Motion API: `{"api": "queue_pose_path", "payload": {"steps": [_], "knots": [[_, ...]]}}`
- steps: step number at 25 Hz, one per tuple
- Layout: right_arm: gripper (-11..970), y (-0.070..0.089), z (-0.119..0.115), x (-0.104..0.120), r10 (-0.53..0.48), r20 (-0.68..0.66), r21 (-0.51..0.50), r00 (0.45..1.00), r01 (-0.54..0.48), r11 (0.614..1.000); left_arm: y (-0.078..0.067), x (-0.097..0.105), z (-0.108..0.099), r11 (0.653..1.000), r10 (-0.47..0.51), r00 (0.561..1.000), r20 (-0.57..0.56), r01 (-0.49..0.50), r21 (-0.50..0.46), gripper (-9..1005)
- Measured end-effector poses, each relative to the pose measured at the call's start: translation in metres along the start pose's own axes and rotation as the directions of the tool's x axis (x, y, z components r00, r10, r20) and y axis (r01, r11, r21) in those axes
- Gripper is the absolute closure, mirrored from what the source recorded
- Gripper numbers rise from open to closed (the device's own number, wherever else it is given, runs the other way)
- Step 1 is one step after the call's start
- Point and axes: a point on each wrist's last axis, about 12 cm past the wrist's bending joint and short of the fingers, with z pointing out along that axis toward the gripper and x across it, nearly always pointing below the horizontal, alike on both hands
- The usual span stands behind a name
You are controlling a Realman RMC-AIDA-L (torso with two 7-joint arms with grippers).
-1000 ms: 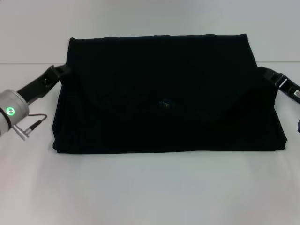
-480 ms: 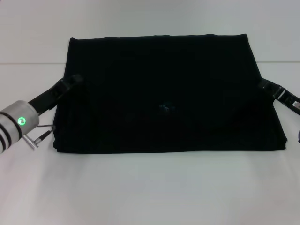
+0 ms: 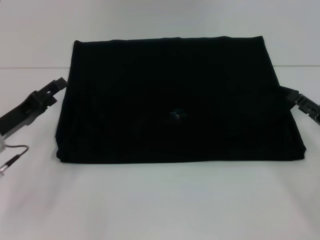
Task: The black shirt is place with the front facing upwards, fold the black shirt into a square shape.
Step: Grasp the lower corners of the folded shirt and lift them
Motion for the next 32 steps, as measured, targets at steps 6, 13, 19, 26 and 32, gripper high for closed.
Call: {"api": "queue_pose_path", "payload": {"steps": [6,13,19,26,32], "knots": [[158,0.012,-0.020,0.006,-0.139,-0.159,-0.190,0.977,0.108,0.976,0.004,-0.015,-0.028,0.999,-0.027,0.977,-0.210,0.033,0.022,157],[73,0.021,-0.023,0.030,-0.385,-0.351,-0.343,0.854,0.265,0.901,0.006,-0.025,-0.033,0.994,0.067,0.908,-0.414,-0.098,-0.055,160],[76,0.024,-0.019,0.039,-0.434,-0.408,-0.380,0.803,0.282,0.881,0.007,-0.025,-0.027,0.983,0.126,0.899,-0.420,-0.170,-0.069,161],[77,0.025,-0.016,0.039,-0.428,-0.409,-0.373,0.806,0.280,0.884,0.008,-0.019,-0.015,0.972,0.160,0.885,-0.437,-0.220,-0.088,162],[76,0.026,-0.015,0.040,-0.426,-0.408,-0.374,0.808,0.278,0.885,0.009,-0.012,-0.009,0.965,0.168,0.877,-0.450,-0.239,-0.105,162]]}}
